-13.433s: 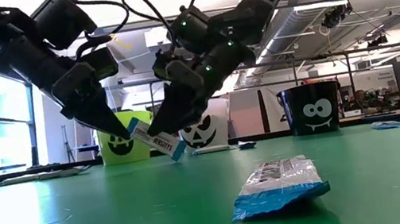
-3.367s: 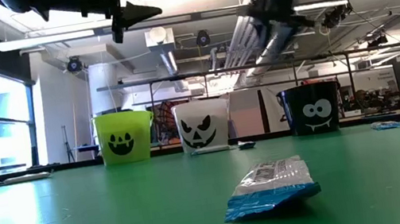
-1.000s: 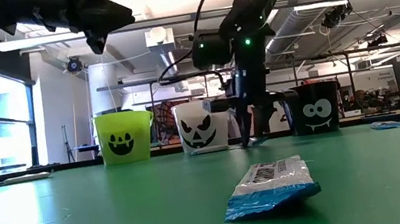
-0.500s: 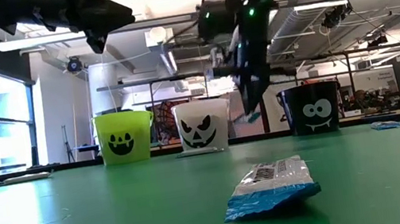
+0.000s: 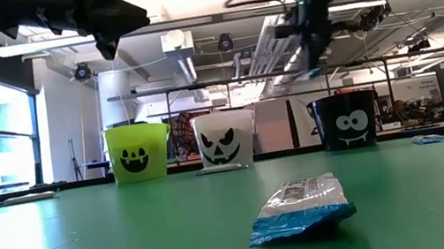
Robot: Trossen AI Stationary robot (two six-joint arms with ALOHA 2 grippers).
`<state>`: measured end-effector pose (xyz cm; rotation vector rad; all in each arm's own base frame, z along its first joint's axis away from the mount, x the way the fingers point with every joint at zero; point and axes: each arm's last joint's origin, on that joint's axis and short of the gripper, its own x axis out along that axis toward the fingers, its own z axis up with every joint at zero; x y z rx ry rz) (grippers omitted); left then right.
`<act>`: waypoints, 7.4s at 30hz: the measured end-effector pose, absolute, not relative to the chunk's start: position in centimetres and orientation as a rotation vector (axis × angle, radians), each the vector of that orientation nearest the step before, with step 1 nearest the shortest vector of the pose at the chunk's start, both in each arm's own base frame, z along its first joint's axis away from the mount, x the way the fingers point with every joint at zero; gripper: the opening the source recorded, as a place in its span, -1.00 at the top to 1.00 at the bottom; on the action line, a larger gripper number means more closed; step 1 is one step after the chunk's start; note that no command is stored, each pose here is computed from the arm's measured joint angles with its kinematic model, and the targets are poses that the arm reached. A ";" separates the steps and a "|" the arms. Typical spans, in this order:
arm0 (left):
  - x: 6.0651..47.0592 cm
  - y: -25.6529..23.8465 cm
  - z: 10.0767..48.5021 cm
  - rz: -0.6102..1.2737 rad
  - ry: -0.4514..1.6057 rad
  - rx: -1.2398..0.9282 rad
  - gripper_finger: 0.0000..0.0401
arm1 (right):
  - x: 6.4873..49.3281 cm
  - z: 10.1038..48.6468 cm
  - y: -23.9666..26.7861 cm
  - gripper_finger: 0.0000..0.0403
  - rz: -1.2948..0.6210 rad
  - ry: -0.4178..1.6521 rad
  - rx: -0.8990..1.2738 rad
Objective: Sort candy by brand, put in halloween buckets
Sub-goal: Put the white chocolate bar into the black bucket
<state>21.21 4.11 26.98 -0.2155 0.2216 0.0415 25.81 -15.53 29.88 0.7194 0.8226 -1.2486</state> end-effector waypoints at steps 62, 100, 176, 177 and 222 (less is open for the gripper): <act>19.1 4.7 27.8 0.169 0.673 -0.243 0.81 | 21.6 34.8 -17.2 0.79 -1.011 0.919 0.640; 17.4 12.7 17.6 0.575 1.651 -0.369 0.02 | 29.1 36.9 -3.7 1.00 -0.686 0.624 0.461; 18.7 11.6 26.9 0.324 0.387 -0.897 0.54 | 42.6 29.3 0.6 0.69 -0.482 0.287 0.507; 18.9 11.5 27.2 0.326 0.362 -0.893 0.54 | 42.6 29.3 0.4 0.60 -0.487 0.286 0.508; 22.3 7.1 30.7 0.280 0.009 -0.719 0.47 | 42.6 31.7 -1.8 0.92 -0.623 0.251 0.265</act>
